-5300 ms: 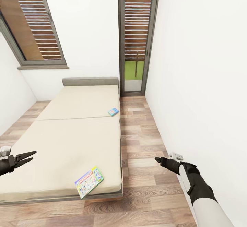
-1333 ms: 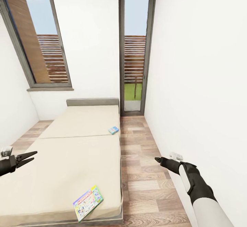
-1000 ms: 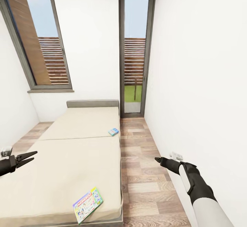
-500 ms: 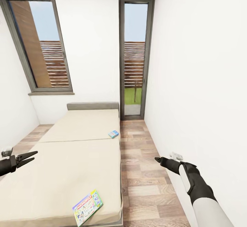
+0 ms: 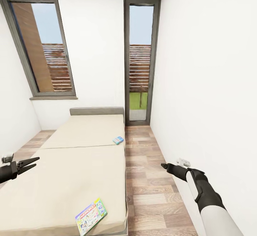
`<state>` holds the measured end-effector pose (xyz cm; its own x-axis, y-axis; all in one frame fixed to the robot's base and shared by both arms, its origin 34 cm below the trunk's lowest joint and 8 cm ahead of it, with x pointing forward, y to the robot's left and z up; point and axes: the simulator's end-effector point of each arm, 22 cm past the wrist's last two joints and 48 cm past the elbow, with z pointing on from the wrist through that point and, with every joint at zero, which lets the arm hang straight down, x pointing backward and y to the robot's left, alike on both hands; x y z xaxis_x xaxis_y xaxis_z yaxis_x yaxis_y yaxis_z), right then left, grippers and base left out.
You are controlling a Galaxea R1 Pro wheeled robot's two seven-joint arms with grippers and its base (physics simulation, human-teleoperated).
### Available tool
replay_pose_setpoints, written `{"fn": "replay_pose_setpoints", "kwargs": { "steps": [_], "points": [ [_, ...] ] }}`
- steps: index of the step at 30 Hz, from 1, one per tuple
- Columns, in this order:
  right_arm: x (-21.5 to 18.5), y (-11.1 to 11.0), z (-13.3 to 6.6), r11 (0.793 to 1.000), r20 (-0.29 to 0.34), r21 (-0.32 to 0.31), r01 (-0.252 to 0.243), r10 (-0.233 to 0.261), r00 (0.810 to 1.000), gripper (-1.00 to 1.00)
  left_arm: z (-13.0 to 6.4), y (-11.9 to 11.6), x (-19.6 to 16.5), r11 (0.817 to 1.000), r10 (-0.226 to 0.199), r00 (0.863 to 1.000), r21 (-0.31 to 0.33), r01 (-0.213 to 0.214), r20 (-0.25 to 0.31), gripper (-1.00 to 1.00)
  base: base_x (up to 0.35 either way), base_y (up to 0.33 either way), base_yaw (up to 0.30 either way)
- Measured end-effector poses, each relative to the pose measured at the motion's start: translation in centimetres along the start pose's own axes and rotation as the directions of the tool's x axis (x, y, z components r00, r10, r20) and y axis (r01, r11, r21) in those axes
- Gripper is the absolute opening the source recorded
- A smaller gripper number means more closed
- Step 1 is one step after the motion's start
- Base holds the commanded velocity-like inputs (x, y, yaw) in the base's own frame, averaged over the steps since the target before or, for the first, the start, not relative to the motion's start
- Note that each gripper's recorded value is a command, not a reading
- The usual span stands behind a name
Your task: Put all the toys in the child's room - the three board games (two on the bed and one on the table), the two jigsaw puzzles on the table, and the tennis ball on the table - inside the toy box on the table in the child's room.
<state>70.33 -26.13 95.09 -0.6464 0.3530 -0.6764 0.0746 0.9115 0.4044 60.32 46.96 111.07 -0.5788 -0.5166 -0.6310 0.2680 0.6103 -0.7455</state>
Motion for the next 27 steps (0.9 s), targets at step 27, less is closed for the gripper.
{"fn": "replay_pose_setpoints", "kwargs": {
  "steps": [27],
  "points": [
    [0.04, 0.01, -0.04, 1.000, -0.004, -0.002, -0.005, 0.004, 1.000, 1.00, 0.00, -0.01, -0.01, 1.000, 0.000, 1.000, 0.000, 0.000, 0.000, 1.00, 0.000, 0.000, 0.000]
  ]
}}
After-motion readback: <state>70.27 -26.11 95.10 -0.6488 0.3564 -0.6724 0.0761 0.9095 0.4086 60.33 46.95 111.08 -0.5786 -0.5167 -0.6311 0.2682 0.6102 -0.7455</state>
